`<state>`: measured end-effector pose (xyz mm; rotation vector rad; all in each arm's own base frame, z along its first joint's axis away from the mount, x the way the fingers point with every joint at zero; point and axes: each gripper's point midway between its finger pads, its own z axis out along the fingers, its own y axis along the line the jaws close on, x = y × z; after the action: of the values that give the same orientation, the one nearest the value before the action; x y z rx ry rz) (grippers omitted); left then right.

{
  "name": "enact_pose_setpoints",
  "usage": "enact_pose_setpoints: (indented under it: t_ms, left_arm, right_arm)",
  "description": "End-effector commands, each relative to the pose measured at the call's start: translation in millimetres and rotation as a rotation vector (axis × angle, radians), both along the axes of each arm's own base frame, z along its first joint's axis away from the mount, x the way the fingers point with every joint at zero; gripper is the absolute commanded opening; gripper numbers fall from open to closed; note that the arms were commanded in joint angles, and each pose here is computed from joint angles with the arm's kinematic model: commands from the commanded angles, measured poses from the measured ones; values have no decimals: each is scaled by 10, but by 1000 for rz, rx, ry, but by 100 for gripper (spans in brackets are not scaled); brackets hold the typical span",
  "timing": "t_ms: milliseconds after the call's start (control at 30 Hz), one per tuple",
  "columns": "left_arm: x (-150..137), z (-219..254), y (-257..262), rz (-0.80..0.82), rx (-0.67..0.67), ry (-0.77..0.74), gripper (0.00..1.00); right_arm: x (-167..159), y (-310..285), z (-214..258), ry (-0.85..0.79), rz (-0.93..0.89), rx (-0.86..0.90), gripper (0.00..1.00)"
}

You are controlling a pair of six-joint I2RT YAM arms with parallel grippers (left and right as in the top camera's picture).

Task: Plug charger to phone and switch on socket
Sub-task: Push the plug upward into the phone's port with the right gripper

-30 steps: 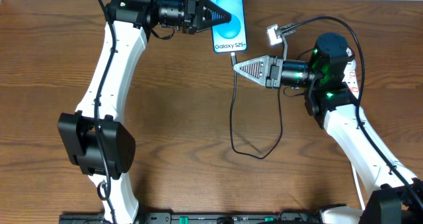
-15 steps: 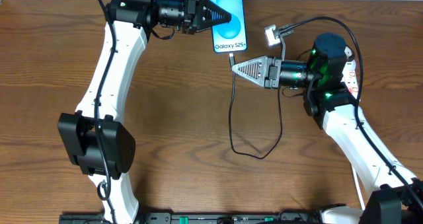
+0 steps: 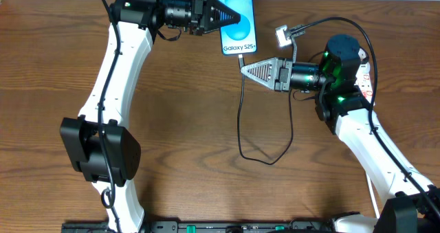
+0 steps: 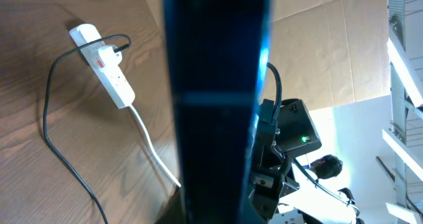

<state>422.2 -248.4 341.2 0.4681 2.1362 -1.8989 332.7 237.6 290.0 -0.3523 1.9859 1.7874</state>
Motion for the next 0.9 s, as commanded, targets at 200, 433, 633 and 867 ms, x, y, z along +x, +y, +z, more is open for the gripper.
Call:
enact_pose_setpoints:
  t_ms: [200, 433, 633, 867]
  left_arm:
    - [-58, 138, 16, -32, -34, -27, 7]
    - [-67, 145, 16, -36, -38, -15, 7]
    - [-64, 145, 19, -35, -37, -15, 7]
    - [-58, 154, 18, -34, -39, -12, 7]
  right_arm:
    - [-2, 7, 181, -31, -10, 24, 1]
    - [-20, 10, 150, -14, -2, 19, 1]
    - [-47, 16, 152, -16, 14, 21, 1]
    - [-70, 58, 121, 2, 19, 14, 1]
